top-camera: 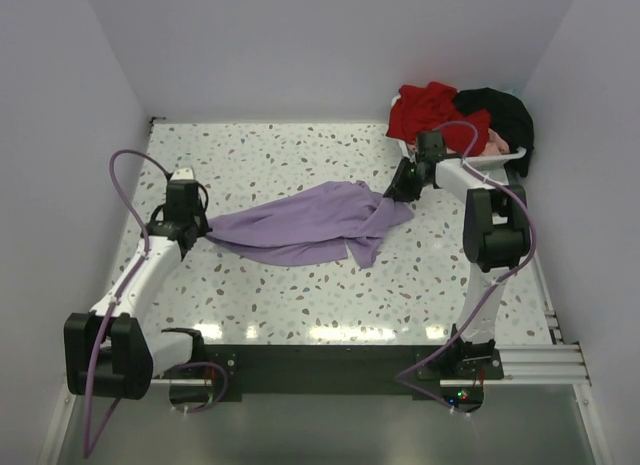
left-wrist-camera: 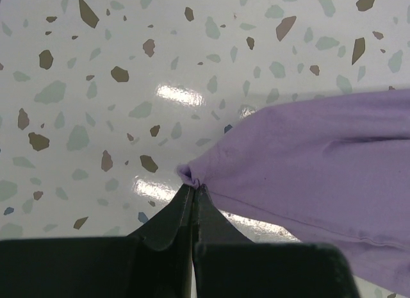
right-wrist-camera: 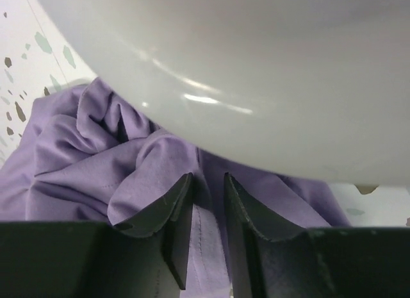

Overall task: Fold and stack the t-shirts
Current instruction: Flatten the tshirt out

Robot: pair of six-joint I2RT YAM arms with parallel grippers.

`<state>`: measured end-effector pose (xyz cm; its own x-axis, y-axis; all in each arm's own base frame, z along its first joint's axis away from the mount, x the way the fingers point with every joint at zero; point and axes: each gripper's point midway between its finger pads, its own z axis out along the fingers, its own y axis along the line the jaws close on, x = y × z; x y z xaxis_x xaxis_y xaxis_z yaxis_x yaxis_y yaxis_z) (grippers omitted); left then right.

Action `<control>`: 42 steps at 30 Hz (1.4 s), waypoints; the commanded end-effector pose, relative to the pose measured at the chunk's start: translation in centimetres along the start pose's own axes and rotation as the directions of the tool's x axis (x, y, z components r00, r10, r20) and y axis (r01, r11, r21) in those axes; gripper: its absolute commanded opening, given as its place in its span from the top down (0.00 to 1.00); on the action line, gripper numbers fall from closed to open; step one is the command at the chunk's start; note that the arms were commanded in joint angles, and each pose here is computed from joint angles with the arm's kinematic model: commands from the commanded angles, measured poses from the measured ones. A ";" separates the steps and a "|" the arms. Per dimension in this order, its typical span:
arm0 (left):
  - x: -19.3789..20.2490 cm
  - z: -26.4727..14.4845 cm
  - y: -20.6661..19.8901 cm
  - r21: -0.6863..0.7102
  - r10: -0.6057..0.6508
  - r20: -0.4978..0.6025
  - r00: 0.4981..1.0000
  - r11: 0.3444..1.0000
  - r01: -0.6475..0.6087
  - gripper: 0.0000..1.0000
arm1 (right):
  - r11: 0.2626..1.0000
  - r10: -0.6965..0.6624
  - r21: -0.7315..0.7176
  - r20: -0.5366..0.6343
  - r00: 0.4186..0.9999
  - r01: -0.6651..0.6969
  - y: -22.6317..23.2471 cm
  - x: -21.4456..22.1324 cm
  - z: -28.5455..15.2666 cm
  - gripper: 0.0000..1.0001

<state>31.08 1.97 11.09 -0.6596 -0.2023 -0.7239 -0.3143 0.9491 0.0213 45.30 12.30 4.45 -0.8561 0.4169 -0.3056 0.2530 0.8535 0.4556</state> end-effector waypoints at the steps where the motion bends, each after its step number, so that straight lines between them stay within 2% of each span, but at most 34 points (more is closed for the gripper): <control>1: -1.9 0.1 -0.5 0.027 -0.030 0.054 0.998 0.999 0.029 1.00 | 0.997 0.005 -0.073 0.010 1.000 -0.004 1.6 0.0 -1.2 0.71; 4: -1.8 0.1 -0.6 0.029 -0.034 0.052 0.998 0.999 0.033 1.00 | 0.996 0.008 -0.085 -0.016 1.000 -0.009 1.6 0.7 -1.0 0.83; 5: -1.7 0.0 -0.6 0.030 -0.034 0.050 0.998 0.999 0.032 1.00 | 0.996 0.007 -0.088 -0.018 1.000 -0.009 1.6 0.8 -1.1 0.94; 6: -1.7 0.0 -0.6 0.032 -0.034 0.050 0.998 0.999 0.032 1.00 | 0.996 0.006 -0.090 -0.018 1.000 -0.007 1.7 0.8 -1.1 0.99; 10: -2.1 -0.6 -0.8 0.048 -0.057 0.063 0.996 0.997 0.054 1.00 | 0.995 -0.002 -0.100 0.007 1.000 0.003 2.6 0.0 -3.0 1.00; 17: -4.9 -1.5 -2.5 0.132 -0.126 0.111 0.986 0.985 0.111 1.00 | 0.990 -0.032 -0.135 0.120 0.992 0.048 6.1 -3.1 -9.9 1.00; 20: -8.0 -2.2 -3.5 0.176 -0.160 0.155 0.975 0.976 0.132 1.00 | 0.983 -0.040 -0.165 0.206 0.978 0.075 8.2 -5.2 -14.2 1.00; 26: -17.3 -5.3 -5.4 0.273 -0.238 0.292 0.927 0.949 0.157 1.00 | 0.967 -0.067 -0.200 0.404 0.912 0.160 12.5 -9.4 -23.5 1.00; 27: -20.1 -7.0 -5.5 0.295 -0.263 0.344 0.901 0.942 0.162 1.00 | 0.964 -0.070 -0.203 0.430 0.900 0.172 13.0 -9.9 -24.8 1.00; 29: -22.7 -8.3 -5.3 0.309 -0.293 0.381 0.877 0.934 0.178 1.00 | 0.952 -0.074 -0.219 0.509 0.857 0.213 14.6 -10.8 -28.8 1.00; 30: -25.6 -10.6 -5.1 0.336 -0.324 0.435 0.840 0.924 0.182 1.00 | 0.953 -0.072 -0.211 0.541 0.838 0.218 14.8 -11.2 -30.2 1.00; 32: -28.1 -12.8 -4.7 0.364 -0.362 0.478 0.800 0.911 0.195 1.00 | 0.942 -0.072 -0.214 0.625 0.777 0.260 15.9 -11.6 -34.5 1.00; 33: -30.3 -15.4 -4.4 0.391 -0.387 0.525 0.758 0.901 0.190 1.00 | 0.944 -0.069 -0.201 0.657 0.751 0.263 15.8 -11.9 -35.9 1.00; 35: -32.2 -18.3 -4.0 0.418 -0.416 0.568 0.710 0.889 0.186 1.00 | 0.933 -0.062 -0.197 0.735 0.675 0.300 16.3 -11.6 -40.4 1.00; 38: -34.5 -24.2 -2.8 0.466 -0.466 0.638 0.613 0.867 0.174 1.00 | 0.928 -0.039 -0.181 0.821 0.569 0.326 16.4 -11.2 -45.3 1.00; 42: -35.4 -32.0 0.0 0.505 -0.522 0.717 0.462 0.846 0.172 1.00 | 0.909 0.019 -0.186 0.913 0.408 0.374 16.5 -8.9 -53.6 1.00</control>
<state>37.89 0.20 51.56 0.1395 -0.3990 -0.9063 -0.0790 0.9078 -0.4119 37.67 8.07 52.32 -0.1722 0.4701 -0.8657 -0.1346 0.8593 0.4934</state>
